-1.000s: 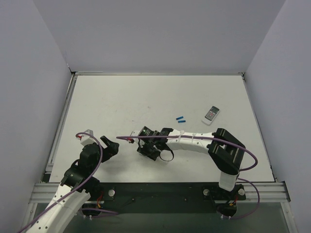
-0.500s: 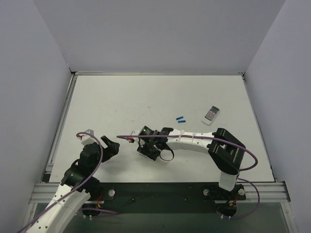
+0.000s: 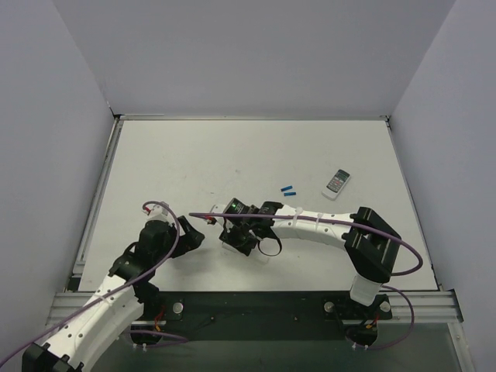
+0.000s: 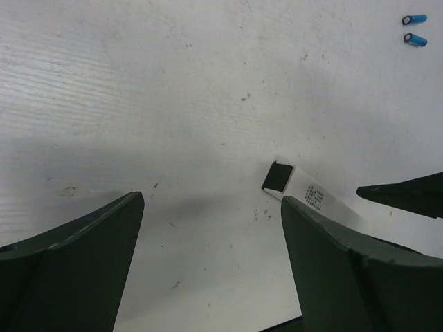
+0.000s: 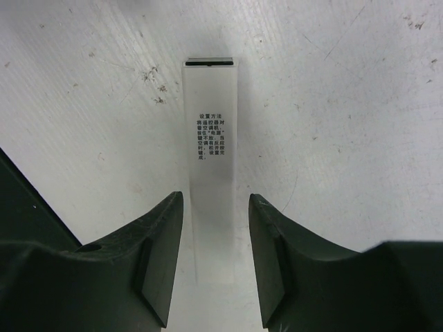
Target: Load the batteries into the remote control
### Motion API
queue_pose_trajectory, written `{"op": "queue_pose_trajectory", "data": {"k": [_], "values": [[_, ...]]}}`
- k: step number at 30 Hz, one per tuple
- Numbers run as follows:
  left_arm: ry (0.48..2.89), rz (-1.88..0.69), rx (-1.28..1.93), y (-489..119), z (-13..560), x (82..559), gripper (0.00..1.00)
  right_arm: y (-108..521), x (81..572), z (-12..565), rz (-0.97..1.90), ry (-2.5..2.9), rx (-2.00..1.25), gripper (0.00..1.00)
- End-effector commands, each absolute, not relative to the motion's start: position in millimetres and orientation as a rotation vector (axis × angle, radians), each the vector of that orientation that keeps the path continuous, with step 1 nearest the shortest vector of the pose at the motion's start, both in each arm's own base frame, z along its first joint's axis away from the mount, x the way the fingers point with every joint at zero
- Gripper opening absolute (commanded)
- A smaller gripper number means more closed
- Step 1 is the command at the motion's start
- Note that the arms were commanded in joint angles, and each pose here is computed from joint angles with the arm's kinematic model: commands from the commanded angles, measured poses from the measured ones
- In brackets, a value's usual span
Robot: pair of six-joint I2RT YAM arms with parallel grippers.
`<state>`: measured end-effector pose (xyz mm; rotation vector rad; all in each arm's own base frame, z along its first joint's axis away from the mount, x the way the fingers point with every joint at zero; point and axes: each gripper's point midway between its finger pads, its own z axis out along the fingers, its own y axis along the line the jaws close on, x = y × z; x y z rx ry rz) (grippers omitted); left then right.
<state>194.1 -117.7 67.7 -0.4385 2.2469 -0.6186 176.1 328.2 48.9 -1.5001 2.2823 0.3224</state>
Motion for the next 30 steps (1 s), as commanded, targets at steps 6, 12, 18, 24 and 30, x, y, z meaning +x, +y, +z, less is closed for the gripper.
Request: {"op": "queue_pose_trajectory", "data": {"k": [6, 12, 18, 24, 30], "values": [[2.248, -0.833, -0.286, -160, 78, 205, 0.86, 308, 179, 79, 0.329, 2.329, -1.279, 0.39], [2.304, -0.841, -0.187, -181, 77, 214, 0.84, 269, 174, 76, 0.366, 2.525, -0.95, 0.38], [2.351, -0.783, -0.038, -208, 77, 223, 0.83, 249, 157, 64, 0.385, 2.623, -0.865, 0.38], [2.4, -0.723, 0.049, -221, 66, 227, 0.82, 239, 151, 60, 0.362, 2.633, -0.857, 0.37], [2.48, -0.674, 0.137, -231, 50, 221, 0.77, 234, 149, 56, 0.346, 2.649, -0.852, 0.31]]}}
